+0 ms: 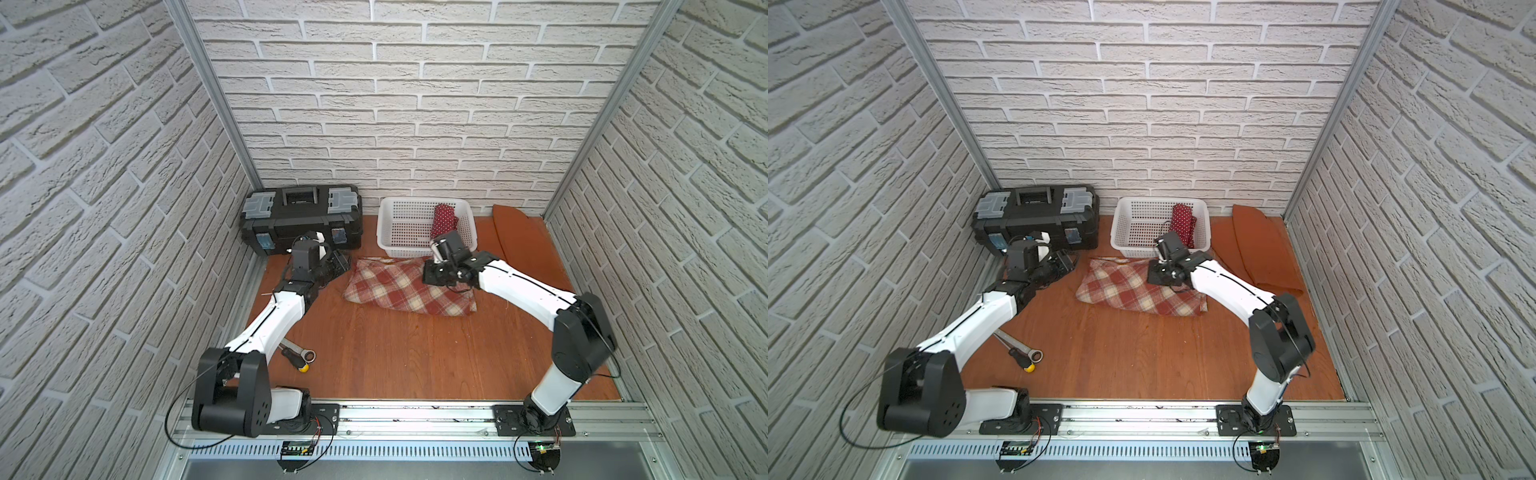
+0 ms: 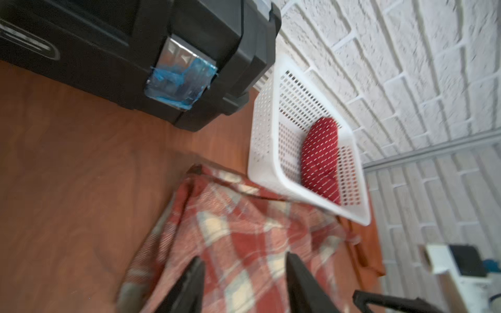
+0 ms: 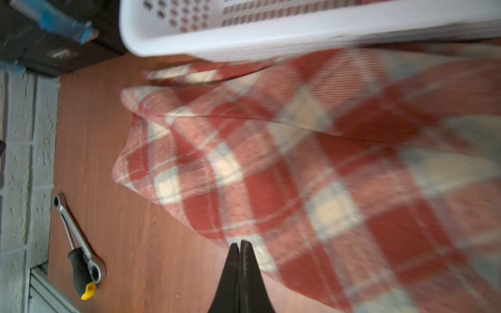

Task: Roll up the skirts
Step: Adjust the skirt at the center of the board.

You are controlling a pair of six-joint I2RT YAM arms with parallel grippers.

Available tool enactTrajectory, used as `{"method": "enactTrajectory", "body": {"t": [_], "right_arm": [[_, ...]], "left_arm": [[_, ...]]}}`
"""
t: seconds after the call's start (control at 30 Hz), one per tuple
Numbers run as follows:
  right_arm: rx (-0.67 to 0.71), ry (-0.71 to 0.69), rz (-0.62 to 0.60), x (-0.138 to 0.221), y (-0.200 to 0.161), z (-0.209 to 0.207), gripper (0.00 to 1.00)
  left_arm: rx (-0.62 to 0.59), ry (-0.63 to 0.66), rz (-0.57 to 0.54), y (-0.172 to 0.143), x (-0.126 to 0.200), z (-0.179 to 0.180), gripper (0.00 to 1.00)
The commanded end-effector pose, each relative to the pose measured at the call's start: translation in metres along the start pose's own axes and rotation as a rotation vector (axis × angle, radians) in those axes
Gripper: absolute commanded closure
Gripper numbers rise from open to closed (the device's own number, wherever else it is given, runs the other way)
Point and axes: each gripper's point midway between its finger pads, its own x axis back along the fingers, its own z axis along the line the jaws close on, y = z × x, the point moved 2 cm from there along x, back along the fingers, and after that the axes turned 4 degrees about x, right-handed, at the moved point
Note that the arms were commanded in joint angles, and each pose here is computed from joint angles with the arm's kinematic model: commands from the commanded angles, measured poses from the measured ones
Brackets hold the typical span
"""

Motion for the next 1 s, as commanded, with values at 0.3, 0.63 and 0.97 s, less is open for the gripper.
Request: {"method": "enactTrajectory", "body": {"t": [0.3,0.63,0.97], "right_arm": [[0.016,-0.075,0.251,-0.114,-0.08,-0.008,0.98],[-0.016,-0.116,0.429,-0.007,-0.199,-0.06,0.98],[0.1,-0.283,0.21,0.108,-0.158,-0.101,0.71]], "left_arm": [[0.012,0.105,0.029,-0.032,0.029,0.036,1.0],[-0.061,0.029,0.179,-0.076,0.027,0.006,1.0],[-0.188,-0.087,0.356,-0.177,0.033,-0.043,0.85]]}}
